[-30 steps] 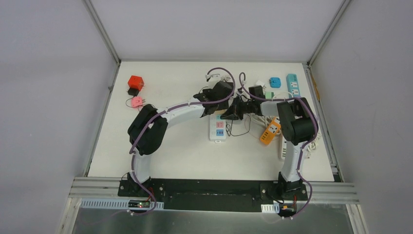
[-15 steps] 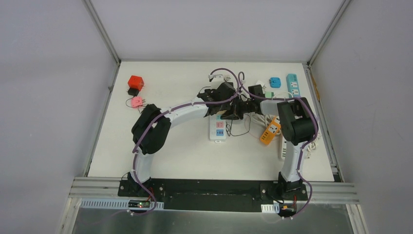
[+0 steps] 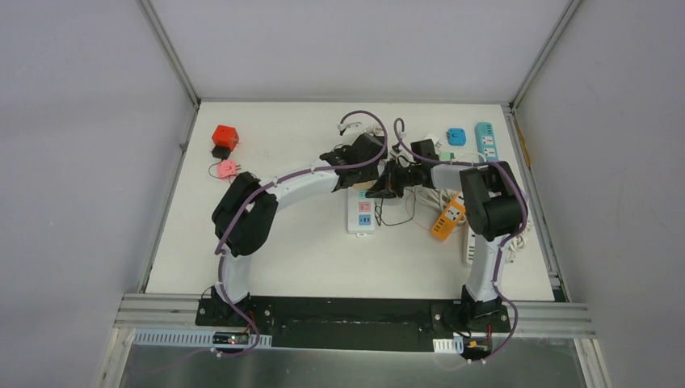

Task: Pull the plug off the socket
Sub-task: Remove the plug from the socket.

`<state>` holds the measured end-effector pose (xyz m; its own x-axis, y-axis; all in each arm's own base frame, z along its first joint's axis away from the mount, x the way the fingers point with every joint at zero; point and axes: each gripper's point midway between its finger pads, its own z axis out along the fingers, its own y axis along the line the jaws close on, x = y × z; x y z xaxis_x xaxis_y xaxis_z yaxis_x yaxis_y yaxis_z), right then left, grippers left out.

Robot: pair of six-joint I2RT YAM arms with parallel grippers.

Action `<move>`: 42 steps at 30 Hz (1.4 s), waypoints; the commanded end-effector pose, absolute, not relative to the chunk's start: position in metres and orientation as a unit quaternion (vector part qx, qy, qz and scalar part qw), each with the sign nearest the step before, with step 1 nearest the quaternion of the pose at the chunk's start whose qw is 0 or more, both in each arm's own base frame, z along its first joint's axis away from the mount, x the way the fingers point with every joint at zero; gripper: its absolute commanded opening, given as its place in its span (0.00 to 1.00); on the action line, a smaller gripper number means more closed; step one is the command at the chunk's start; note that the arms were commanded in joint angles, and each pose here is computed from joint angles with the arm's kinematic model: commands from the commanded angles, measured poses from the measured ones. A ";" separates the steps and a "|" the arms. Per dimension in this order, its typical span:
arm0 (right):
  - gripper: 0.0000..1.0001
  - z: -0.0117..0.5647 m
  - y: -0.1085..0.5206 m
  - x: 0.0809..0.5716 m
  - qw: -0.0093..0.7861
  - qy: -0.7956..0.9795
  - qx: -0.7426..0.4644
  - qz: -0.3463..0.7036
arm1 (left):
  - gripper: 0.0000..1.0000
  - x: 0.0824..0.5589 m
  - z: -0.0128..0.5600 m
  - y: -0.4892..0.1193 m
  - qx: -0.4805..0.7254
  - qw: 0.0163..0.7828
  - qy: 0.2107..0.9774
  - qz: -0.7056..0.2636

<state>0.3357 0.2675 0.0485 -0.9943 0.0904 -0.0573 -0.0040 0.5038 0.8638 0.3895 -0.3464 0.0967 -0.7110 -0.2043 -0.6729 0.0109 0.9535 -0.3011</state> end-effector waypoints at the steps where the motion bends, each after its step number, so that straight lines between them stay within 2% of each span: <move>1: 0.02 -0.006 0.247 0.330 0.043 0.913 0.051 0.403 | 0.00 0.368 0.080 -0.336 -0.063 0.328 0.933 -0.134; 13: 0.02 -0.007 0.247 0.327 0.036 0.914 0.053 0.400 | 0.00 0.368 0.077 -0.314 0.004 0.373 0.927 0.030; 19: 0.02 -0.009 0.246 0.326 0.030 0.915 0.056 0.398 | 0.00 0.367 0.081 -0.319 0.007 0.366 0.931 0.011; 32: 0.02 -0.009 0.247 0.324 0.024 0.916 0.056 0.396 | 0.00 0.367 0.084 -0.332 -0.072 0.304 0.933 -0.176; 37: 0.02 -0.009 0.247 0.323 0.022 0.917 0.057 0.395 | 0.00 0.368 0.088 -0.328 -0.068 0.315 0.932 -0.167; 42: 0.02 -0.011 0.247 0.322 0.018 0.917 0.057 0.394 | 0.00 0.368 0.097 -0.321 -0.035 0.357 0.930 -0.087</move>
<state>0.3312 0.2702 0.0474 -0.9967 0.0779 -0.0236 0.0201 0.5169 0.8558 0.3848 -0.3386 0.1025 -0.7342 -0.2358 -0.6367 0.0055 0.9356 -0.3530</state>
